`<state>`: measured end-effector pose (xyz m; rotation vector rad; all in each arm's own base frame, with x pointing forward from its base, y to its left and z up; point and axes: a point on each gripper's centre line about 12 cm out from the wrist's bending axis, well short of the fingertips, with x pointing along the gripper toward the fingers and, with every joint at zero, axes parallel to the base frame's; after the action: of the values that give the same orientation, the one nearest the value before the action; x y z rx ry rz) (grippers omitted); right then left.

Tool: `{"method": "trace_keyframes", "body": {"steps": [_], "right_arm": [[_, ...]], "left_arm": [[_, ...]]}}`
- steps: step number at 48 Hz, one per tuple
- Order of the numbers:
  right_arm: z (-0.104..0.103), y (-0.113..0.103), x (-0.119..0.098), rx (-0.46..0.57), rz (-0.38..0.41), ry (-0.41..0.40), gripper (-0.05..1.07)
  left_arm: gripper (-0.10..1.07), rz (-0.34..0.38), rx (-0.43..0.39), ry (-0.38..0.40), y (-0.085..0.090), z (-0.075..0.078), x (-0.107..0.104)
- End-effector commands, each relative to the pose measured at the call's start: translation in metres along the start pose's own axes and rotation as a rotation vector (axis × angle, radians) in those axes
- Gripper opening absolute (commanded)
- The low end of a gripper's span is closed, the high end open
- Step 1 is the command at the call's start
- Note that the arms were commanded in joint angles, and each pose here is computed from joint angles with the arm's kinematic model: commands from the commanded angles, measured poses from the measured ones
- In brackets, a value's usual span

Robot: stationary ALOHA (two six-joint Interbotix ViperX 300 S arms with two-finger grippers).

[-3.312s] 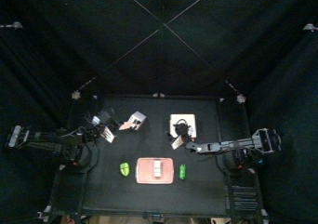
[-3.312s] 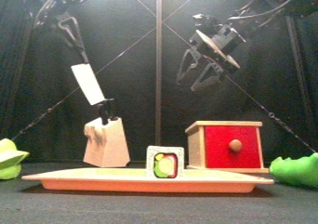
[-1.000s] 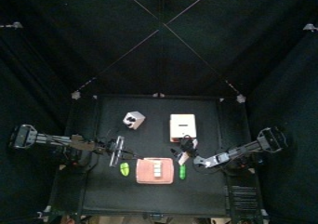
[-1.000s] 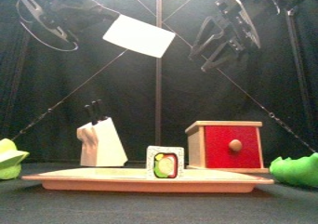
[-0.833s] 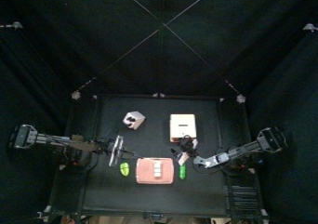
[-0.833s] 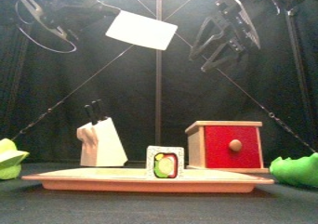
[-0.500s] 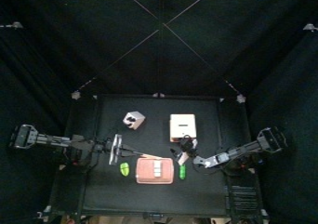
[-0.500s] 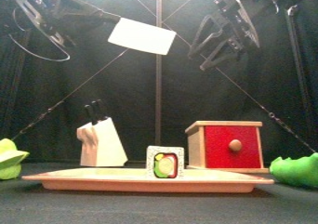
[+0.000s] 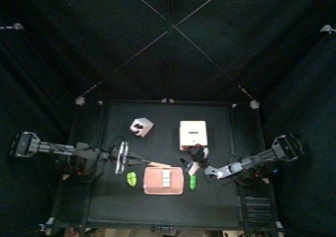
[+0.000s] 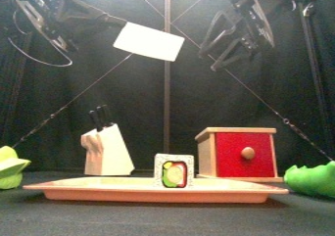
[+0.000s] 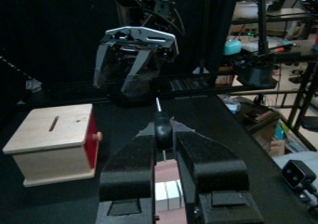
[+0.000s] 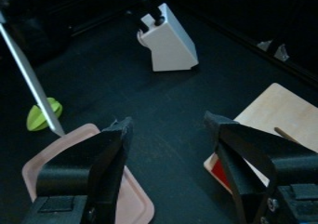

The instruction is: Grab cleaver with both hands

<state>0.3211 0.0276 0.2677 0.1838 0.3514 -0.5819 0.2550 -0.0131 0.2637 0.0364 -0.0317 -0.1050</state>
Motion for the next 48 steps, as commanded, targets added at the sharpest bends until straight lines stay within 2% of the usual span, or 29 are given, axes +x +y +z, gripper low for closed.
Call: {"method": "trace_keyframes", "body": {"steps": [1,16,24,38,48], "right_arm": [[0.018,0.007,-0.012,0.032,0.027,-0.048,0.94],[0.024,0.021,-0.021,-0.023,0.067,-0.115,0.94],[0.023,0.027,-0.018,-0.032,0.087,-0.11,0.94],[0.023,0.044,-0.013,-0.065,0.208,-0.097,0.94],[0.024,0.044,-0.003,-0.095,0.265,-0.09,0.94]], "left_arm": [[0.45,-0.001,-0.002,-0.02,0.0,0.005,0.002],[0.45,-0.001,0.0,-0.023,0.0,0.006,0.002],[0.45,-0.002,-0.001,-0.032,0.0,0.008,0.002],[0.45,-0.002,0.0,-0.032,0.0,0.008,0.002],[0.45,-0.007,0.004,-0.031,-0.001,0.007,0.002]]}}
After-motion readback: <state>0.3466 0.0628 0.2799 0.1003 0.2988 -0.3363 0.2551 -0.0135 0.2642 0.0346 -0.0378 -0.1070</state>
